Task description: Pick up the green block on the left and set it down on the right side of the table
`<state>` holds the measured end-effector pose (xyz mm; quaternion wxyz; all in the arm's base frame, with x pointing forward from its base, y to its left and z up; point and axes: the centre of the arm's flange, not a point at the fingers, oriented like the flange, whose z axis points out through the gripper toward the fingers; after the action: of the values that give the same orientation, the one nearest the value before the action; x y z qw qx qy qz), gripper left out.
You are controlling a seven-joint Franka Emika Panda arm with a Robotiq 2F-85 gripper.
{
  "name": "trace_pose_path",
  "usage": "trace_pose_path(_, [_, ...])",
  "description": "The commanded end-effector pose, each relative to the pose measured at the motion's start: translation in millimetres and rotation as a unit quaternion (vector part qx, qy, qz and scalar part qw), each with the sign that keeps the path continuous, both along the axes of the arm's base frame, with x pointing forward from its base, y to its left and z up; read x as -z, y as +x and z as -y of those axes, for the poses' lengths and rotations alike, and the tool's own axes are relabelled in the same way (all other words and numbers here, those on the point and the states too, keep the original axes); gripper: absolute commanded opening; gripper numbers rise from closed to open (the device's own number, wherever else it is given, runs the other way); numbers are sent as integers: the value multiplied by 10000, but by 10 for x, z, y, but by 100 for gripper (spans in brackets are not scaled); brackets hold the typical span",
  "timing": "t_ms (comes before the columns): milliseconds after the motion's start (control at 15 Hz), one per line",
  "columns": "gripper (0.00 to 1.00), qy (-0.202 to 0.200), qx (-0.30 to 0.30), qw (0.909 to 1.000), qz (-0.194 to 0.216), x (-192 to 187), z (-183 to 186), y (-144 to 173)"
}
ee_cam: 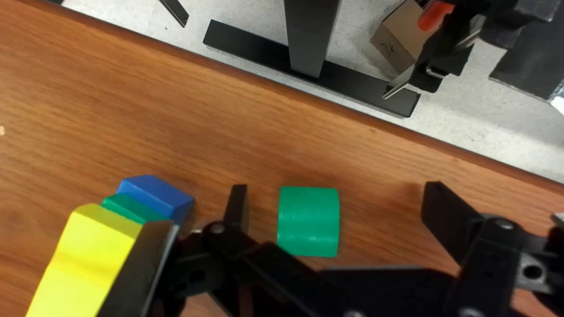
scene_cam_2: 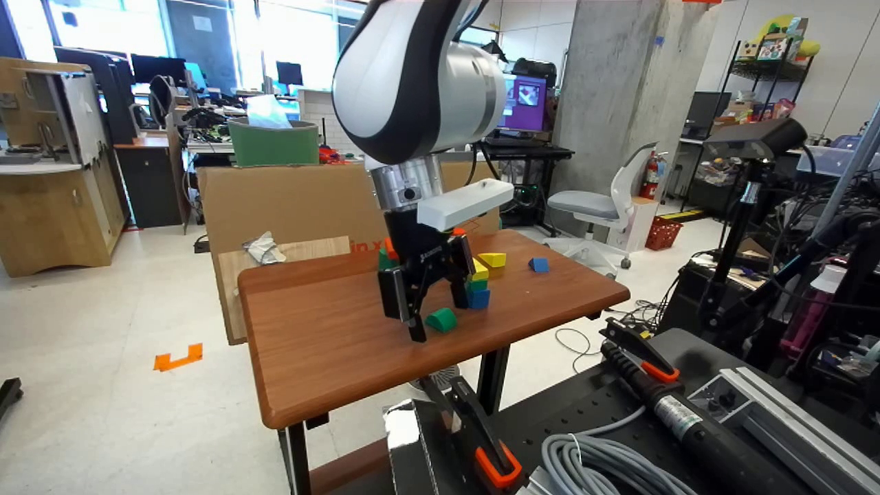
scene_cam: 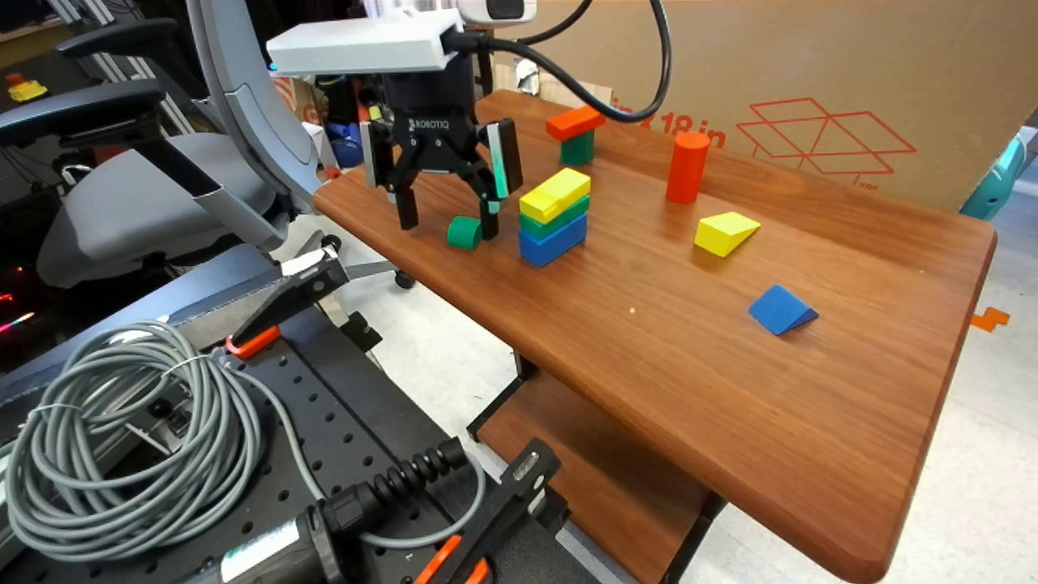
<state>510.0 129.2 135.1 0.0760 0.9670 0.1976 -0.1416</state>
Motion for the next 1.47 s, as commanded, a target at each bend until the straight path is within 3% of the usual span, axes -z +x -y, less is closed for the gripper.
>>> trace_pose_path(0, [100, 133, -83, 9999, -66, 117, -106, 75])
trace_pose_path(133, [96, 99, -127, 9999, -33, 145, -138, 83])
trace_pose_path(200, [72, 88, -142, 9999, -2, 133, -138, 96])
trace_pose_path(333, [68, 91, -127, 9999, 22, 112, -143, 116])
trace_pose_path(800, [15, 105, -66, 9999, 106, 20, -116, 166])
trace_pose_path(1067, [10, 186, -64, 9996, 214, -175, -189, 87])
trace_pose_path(1400, [10, 664, 232, 9966, 422, -703, -264, 73])
